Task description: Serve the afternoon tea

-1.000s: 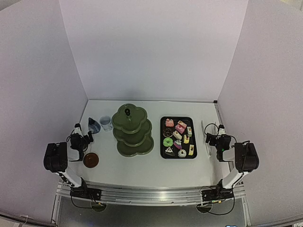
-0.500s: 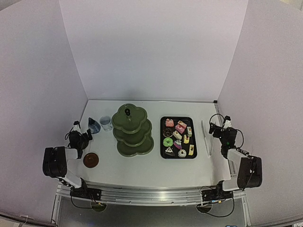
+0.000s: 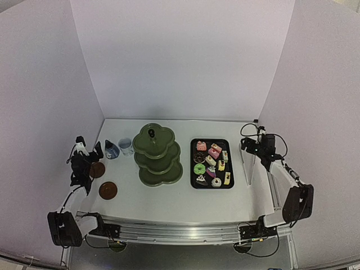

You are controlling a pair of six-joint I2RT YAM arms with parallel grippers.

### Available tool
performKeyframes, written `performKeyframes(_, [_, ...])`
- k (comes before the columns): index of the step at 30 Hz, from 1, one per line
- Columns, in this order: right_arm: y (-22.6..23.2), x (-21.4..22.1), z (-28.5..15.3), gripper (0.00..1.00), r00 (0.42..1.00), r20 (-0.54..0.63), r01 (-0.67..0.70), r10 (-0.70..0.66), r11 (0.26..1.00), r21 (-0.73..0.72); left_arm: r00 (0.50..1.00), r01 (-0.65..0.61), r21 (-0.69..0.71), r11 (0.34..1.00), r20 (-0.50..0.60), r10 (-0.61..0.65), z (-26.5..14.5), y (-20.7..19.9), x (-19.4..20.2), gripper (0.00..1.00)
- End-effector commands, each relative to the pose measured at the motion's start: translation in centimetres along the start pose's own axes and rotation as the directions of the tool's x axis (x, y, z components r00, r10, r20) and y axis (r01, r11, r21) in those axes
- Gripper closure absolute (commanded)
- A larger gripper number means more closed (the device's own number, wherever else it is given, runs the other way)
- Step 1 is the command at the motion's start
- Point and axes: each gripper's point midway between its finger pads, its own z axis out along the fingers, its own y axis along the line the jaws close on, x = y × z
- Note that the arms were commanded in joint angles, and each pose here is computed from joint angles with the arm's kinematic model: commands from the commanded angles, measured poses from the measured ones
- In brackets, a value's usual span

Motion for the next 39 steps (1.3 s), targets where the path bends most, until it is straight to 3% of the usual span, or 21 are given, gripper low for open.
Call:
performKeyframes(1, [-5.9,6.9,-1.1,0.03,0.948,-0.312,0.061,0.061,0.929,0.366,0.994,0.07,0.126,0.99,-0.087,-0.059,-0.8,-3.2,-2.5,0.0])
performKeyframes(5, [-6.6,9.9,-0.7,0.02,0.886,-0.449,0.083,0.116,0.913,0.399,0.962,0.15,0.156,0.976,-0.252,-0.107,0.4,-4.6,-2.5,0.0])
performKeyframes(7, [-6.5,11.3,-0.1,0.02,0.854,-0.503,0.087,0.133,0.917,0.39,0.952,0.176,0.167,0.97,-0.281,-0.124,0.7,-5.0,-2.3,0.0])
performKeyframes(22, [-9.3,14.9,3.1,0.02,0.74,-0.629,0.088,0.237,0.893,0.441,0.96,0.121,0.296,0.948,-0.277,-0.036,0.3,-6.9,-1.9,0.0])
performKeyframes(39, [-10.8,17.6,5.6,0.22,0.704,-0.679,0.096,0.208,0.919,0.381,0.971,0.084,0.31,0.947,-0.237,-0.008,0.5,-7.0,-2.5,0.0])
